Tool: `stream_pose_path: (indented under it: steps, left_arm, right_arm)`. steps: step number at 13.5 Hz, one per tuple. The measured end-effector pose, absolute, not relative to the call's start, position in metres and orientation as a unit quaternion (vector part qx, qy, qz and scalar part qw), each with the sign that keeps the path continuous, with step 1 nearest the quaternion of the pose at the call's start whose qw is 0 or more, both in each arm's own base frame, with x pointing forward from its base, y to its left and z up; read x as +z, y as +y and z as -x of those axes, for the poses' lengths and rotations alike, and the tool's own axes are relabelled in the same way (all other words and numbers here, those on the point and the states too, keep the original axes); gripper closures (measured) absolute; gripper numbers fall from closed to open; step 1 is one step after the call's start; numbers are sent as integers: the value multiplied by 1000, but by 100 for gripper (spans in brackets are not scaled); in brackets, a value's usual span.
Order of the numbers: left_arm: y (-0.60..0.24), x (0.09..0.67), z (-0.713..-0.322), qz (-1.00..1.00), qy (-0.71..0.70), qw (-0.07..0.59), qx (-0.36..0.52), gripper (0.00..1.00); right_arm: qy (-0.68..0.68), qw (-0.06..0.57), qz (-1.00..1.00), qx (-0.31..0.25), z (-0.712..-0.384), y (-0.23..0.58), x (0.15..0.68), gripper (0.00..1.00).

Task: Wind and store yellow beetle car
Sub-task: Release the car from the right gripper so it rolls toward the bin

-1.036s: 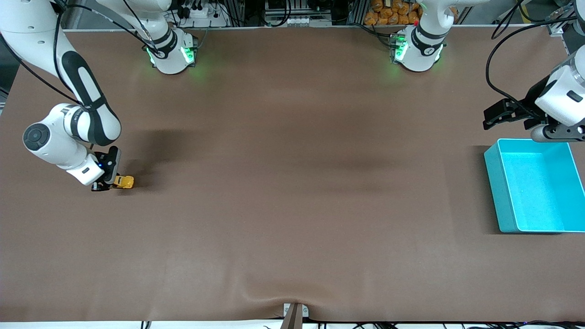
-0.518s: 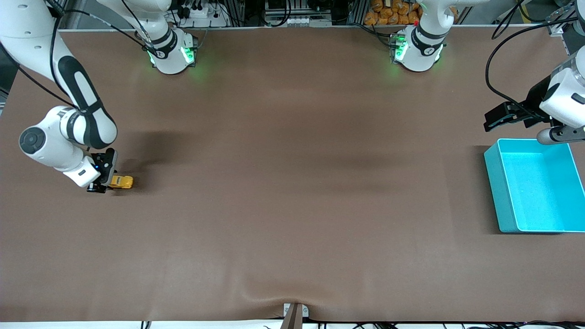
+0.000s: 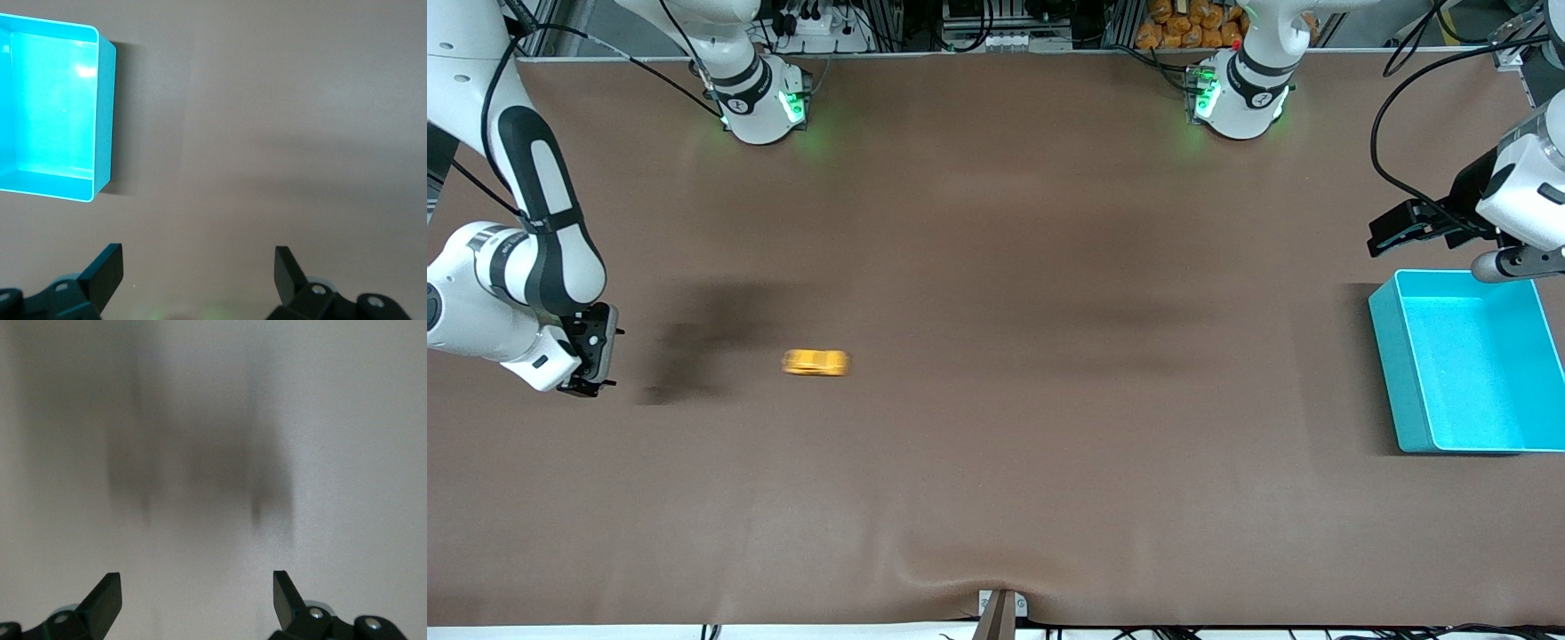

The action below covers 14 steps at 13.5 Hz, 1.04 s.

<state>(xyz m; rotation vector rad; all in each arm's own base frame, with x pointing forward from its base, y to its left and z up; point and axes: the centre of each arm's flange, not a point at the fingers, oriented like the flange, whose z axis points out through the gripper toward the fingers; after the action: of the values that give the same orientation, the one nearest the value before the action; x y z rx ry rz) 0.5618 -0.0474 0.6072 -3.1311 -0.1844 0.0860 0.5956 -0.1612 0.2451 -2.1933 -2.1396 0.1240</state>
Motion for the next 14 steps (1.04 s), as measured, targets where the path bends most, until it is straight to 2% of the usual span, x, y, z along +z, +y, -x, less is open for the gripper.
stream_pose_path:
  steps: [4, 7, 11, 14]
  left_arm:
    - [-47, 597, -561, 986, -159, 7, 38, 0]
    - [-46, 588, -560, 966, -254, 14, 46, 0]
    - [-34, 568, -562, 907, -417, 18, 48, 0]
    - [-15, 544, -566, 856, -514, 15, 51, 0]
  right_arm:
    - [-688, 40, 724, 28, -597, -163, 251, 0]
    - [-666, 71, 742, 10, -599, -170, 280, 0]
    - [-628, 111, 770, 6, -618, -167, 358, 0]
    - [-539, 117, 834, 15, -628, -158, 438, 0]
